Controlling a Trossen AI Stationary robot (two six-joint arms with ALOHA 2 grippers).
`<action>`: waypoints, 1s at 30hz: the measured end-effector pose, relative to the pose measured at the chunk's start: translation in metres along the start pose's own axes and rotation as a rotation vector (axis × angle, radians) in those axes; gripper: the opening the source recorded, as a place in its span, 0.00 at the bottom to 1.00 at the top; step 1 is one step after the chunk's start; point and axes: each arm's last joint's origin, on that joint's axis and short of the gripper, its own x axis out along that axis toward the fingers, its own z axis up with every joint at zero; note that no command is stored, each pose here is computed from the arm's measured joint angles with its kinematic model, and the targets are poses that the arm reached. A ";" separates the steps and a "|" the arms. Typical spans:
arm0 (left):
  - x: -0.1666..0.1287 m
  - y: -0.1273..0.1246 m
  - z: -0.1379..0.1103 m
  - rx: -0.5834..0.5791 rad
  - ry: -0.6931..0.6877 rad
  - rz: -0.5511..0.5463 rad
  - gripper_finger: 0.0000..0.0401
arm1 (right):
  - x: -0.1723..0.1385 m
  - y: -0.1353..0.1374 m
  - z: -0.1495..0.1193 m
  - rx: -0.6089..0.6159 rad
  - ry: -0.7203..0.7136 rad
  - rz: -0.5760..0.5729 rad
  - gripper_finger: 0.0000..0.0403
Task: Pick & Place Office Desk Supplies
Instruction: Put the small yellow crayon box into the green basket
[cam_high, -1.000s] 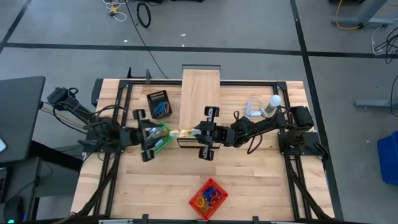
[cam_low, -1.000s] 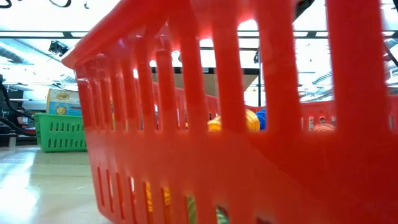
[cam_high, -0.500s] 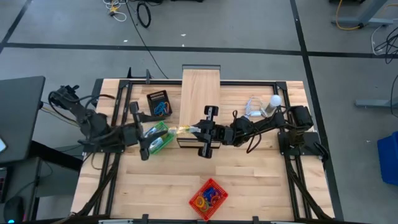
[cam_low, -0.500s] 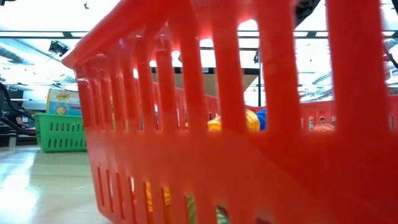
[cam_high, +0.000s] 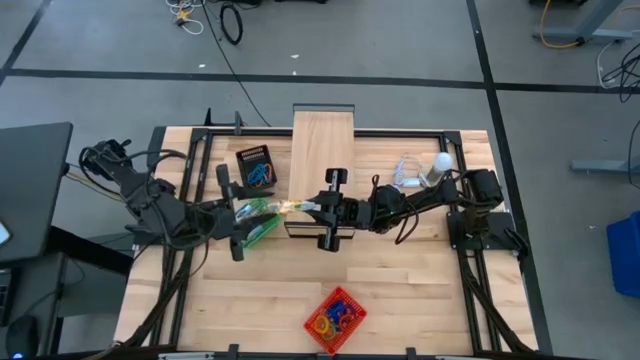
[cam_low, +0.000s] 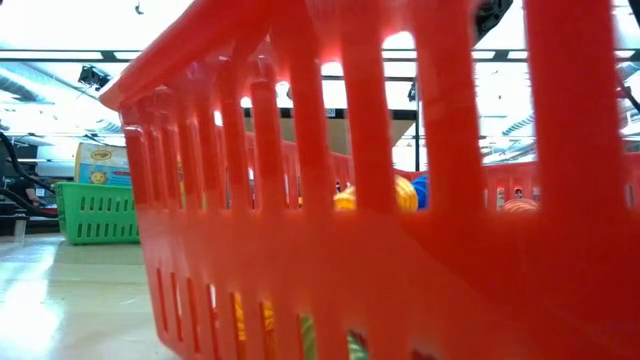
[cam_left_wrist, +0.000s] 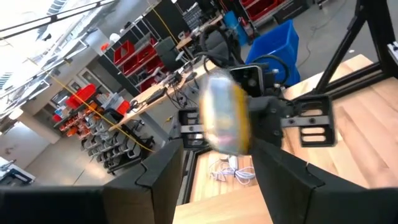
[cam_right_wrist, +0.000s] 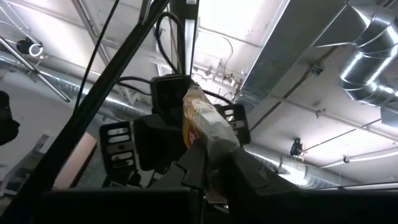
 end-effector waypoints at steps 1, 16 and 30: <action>0.001 0.002 0.001 0.000 0.003 0.003 0.50 | 0.000 0.000 0.000 0.000 0.003 0.001 0.09; 0.012 0.010 -0.002 -0.030 0.005 -0.057 0.42 | 0.000 0.001 -0.006 -0.003 0.070 0.008 0.09; 0.012 0.009 -0.004 -0.023 0.024 -0.057 0.12 | 0.000 0.001 -0.008 -0.004 0.087 0.020 0.09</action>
